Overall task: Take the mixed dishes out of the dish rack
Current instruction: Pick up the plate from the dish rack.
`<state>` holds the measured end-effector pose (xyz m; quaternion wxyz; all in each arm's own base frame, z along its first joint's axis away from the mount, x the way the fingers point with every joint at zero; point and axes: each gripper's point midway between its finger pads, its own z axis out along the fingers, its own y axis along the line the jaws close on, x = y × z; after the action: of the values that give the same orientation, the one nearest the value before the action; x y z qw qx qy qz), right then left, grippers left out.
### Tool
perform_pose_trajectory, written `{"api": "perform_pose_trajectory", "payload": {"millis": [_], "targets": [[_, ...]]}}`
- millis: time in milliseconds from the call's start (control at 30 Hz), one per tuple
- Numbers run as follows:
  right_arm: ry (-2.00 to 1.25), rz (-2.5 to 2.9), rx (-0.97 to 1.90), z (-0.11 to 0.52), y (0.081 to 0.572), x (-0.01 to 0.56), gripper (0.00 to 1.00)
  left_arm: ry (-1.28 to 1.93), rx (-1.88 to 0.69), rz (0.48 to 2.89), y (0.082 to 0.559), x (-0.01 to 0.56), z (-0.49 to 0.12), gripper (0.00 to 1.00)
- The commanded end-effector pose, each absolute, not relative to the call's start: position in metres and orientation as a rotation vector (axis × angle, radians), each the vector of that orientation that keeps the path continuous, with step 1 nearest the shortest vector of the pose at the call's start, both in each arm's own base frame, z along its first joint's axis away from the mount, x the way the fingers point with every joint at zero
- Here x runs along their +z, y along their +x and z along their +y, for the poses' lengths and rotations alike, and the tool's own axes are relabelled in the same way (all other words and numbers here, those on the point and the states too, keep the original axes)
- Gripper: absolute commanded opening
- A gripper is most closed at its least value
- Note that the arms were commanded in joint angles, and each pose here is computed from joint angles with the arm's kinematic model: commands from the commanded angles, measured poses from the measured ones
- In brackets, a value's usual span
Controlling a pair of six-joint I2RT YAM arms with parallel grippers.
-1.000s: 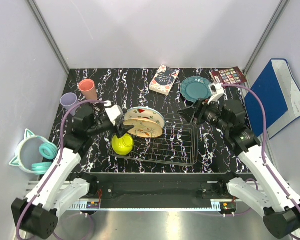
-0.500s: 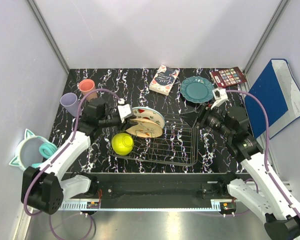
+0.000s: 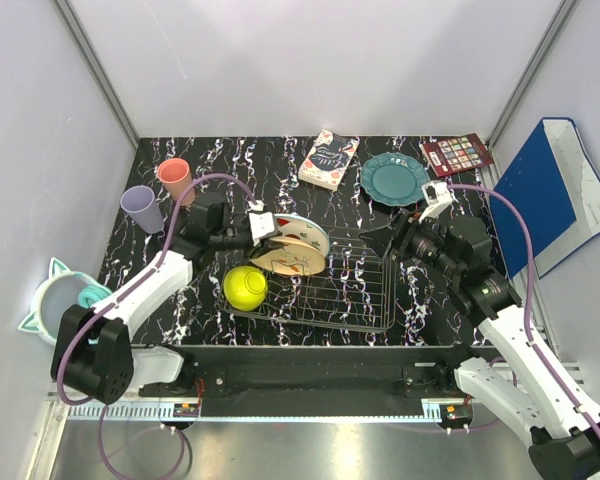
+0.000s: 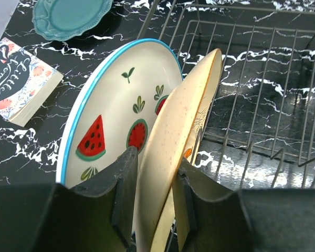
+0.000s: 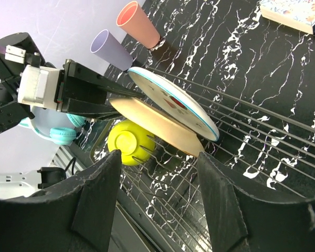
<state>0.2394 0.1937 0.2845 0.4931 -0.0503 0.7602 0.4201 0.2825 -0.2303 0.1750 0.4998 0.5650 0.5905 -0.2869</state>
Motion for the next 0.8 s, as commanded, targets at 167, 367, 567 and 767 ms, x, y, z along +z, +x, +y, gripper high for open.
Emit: {"api": "perform_pose_trajectory", "payload": {"millis": [167,367,567,767], "targets": [[-0.133,1.795,1.008,0.194,0.242,0.292,0.67,1.453,-0.725,1.474,0.275,0.137,-0.244,0.31],[-0.124,1.801,1.002,0.193,0.244,0.289,0.67,1.43,-0.64,1.487,0.285,0.147,-0.239,0.0],[-0.133,1.792,1.016,0.196,0.245,0.293,0.67,1.38,-0.501,1.443,0.295,0.18,-0.228,0.0],[-0.145,1.786,1.041,0.201,0.247,0.295,0.67,1.363,-0.408,1.361,0.296,0.218,-0.222,0.0]]}}
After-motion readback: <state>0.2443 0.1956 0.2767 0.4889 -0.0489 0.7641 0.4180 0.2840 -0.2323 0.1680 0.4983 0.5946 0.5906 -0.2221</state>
